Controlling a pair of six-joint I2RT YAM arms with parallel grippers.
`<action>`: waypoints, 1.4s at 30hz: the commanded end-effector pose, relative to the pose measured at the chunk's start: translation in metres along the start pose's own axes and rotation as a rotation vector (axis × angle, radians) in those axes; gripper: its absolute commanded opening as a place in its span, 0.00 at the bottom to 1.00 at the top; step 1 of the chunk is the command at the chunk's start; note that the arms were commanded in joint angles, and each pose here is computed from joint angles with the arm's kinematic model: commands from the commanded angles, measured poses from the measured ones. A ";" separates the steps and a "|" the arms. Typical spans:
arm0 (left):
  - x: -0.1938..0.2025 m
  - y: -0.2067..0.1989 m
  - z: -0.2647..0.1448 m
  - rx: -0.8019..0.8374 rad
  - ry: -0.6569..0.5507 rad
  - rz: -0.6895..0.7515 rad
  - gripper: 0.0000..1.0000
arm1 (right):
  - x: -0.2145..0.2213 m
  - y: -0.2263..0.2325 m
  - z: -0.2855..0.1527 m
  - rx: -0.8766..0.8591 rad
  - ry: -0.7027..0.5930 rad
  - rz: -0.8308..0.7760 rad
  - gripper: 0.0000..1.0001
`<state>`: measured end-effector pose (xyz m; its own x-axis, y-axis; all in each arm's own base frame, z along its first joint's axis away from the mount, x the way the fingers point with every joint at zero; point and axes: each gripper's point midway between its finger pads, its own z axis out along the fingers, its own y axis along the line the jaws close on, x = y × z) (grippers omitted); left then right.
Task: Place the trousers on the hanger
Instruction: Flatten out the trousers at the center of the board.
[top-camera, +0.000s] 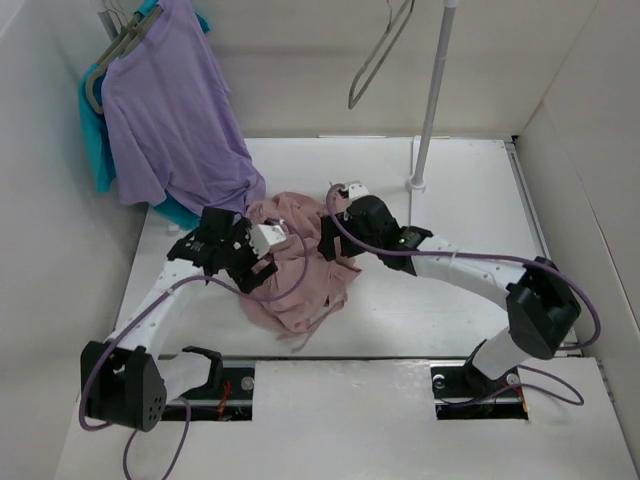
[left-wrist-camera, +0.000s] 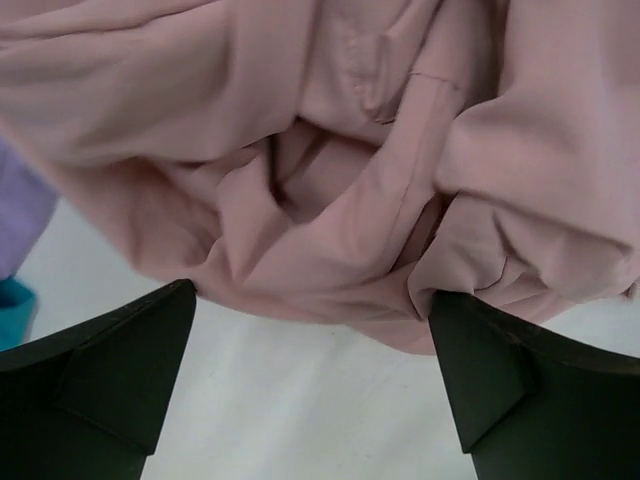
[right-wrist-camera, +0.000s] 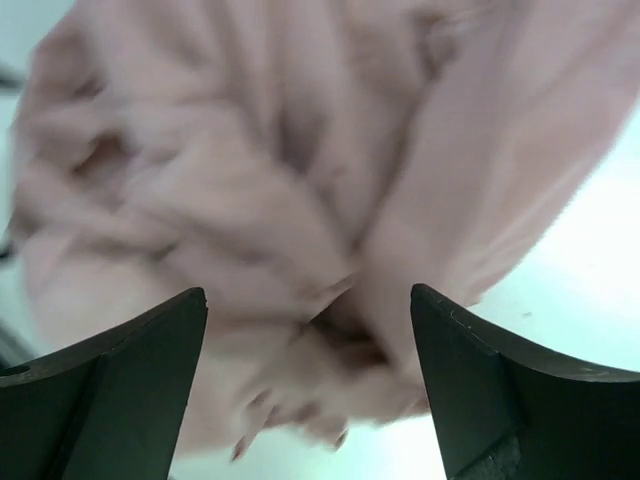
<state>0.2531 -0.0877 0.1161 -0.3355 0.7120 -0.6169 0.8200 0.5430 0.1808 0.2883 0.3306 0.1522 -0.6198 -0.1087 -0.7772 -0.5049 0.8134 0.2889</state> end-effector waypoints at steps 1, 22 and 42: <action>0.002 -0.023 0.015 0.120 0.056 0.126 1.00 | -0.013 -0.008 0.020 -0.031 -0.004 0.099 0.87; -0.121 0.149 -0.137 -0.597 -0.196 -0.020 0.00 | -0.185 -0.086 -0.084 0.057 -0.402 0.207 0.00; -0.033 -0.031 -0.075 -0.007 -0.086 0.318 0.00 | -0.025 -0.267 -0.178 0.681 -0.294 0.698 0.00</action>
<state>0.2289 -0.1246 0.2091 -0.0092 0.7154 -0.6986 0.8796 0.3382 0.3347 0.3307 0.0866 0.1882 -0.6082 0.5411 -0.5807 0.1979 0.8119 0.5493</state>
